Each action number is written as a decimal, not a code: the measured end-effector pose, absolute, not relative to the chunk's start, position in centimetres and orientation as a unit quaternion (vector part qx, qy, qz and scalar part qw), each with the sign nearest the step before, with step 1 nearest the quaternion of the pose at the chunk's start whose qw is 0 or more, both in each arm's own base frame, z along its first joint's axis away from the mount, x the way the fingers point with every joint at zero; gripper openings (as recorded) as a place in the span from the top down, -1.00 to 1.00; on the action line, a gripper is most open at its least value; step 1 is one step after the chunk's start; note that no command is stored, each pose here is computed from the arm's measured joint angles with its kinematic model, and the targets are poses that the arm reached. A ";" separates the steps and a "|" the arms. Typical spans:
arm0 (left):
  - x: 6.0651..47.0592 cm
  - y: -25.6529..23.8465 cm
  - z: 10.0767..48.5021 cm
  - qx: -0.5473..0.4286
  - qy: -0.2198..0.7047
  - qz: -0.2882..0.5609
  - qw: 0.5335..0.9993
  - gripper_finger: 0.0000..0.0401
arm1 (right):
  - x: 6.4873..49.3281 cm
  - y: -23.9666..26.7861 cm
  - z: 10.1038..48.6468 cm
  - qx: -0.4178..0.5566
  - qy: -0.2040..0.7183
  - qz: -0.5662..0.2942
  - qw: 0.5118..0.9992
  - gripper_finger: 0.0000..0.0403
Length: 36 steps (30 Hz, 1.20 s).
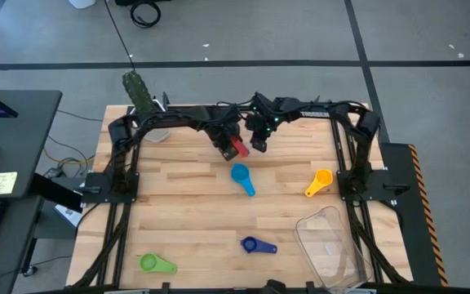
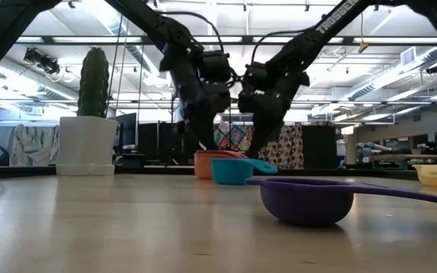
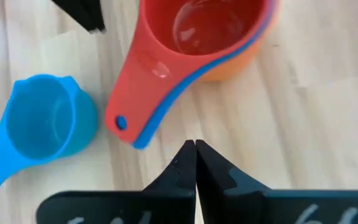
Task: Nest measuring cups in basket
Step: Stack the blue measuring cup on top of the red measuring cup
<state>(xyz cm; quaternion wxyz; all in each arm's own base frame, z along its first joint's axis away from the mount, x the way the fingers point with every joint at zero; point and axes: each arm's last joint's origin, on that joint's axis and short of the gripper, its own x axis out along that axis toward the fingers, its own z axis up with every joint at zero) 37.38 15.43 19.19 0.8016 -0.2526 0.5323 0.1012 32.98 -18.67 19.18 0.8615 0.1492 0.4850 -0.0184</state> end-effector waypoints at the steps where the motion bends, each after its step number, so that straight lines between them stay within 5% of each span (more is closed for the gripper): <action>1: 37.1 15.2 19.7 -0.255 0.536 0.102 0.798 0.97 | 32.6 -18.5 19.9 0.141 0.486 -0.021 0.862 0.98; 17: 29.9 10.1 30.5 -0.282 0.542 0.123 0.782 0.97 | 24.7 -14.0 30.2 0.054 0.510 -0.030 0.858 0.98; 27: 29.2 6.8 31.1 -0.312 0.575 0.137 0.744 0.97 | 23.6 -13.5 30.8 0.060 0.529 -0.032 0.846 0.84; 36: 30.3 5.4 31.0 -0.265 0.561 0.102 0.778 0.94 | 23.6 -13.4 30.7 0.037 0.533 -0.016 0.845 0.63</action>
